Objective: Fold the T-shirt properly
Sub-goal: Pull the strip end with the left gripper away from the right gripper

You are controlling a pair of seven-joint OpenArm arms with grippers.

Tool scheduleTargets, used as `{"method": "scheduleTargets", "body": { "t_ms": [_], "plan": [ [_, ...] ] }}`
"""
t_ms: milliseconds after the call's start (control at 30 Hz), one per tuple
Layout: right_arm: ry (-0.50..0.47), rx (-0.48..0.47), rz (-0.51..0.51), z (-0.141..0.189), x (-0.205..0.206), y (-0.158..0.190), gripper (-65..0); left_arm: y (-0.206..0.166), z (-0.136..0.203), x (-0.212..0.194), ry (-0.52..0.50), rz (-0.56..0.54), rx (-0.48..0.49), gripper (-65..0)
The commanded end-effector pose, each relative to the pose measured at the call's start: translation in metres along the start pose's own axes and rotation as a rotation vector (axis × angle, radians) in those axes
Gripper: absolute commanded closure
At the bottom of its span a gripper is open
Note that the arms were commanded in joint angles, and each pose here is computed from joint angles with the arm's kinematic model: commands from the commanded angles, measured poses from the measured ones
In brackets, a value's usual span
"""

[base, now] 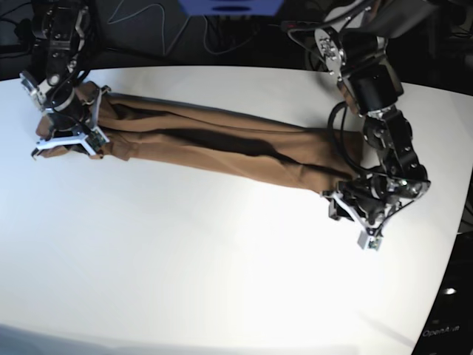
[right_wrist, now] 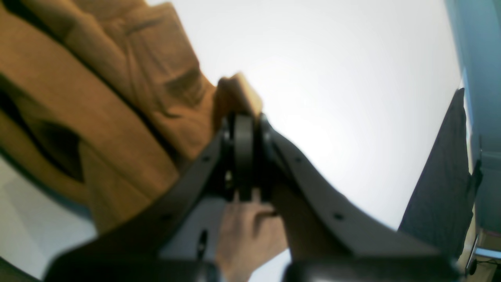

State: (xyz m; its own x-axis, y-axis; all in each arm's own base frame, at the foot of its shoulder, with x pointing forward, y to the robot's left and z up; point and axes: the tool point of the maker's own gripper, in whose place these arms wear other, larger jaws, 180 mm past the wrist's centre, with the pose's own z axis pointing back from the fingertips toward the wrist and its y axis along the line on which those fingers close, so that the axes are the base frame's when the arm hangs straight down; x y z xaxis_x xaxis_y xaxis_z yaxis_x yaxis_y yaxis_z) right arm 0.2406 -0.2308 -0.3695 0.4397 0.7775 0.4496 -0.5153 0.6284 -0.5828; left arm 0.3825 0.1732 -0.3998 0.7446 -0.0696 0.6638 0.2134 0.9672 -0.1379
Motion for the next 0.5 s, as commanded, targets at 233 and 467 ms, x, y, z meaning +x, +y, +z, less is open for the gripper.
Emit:
{"method": "scheduleTargets", "body": {
  "t_ms": [233,467],
  "plan": [
    [-0.030,-0.029,0.004,0.002,0.008,-0.010,-0.7,0.001,0.004,0.026,-0.074,-0.007,0.002,-32.4],
    [-0.036,-0.037,0.003,0.001,0.011,-0.014,-0.7,-0.006,-0.011,0.012,0.002,-0.023,-0.038,-32.4]
  ]
}}
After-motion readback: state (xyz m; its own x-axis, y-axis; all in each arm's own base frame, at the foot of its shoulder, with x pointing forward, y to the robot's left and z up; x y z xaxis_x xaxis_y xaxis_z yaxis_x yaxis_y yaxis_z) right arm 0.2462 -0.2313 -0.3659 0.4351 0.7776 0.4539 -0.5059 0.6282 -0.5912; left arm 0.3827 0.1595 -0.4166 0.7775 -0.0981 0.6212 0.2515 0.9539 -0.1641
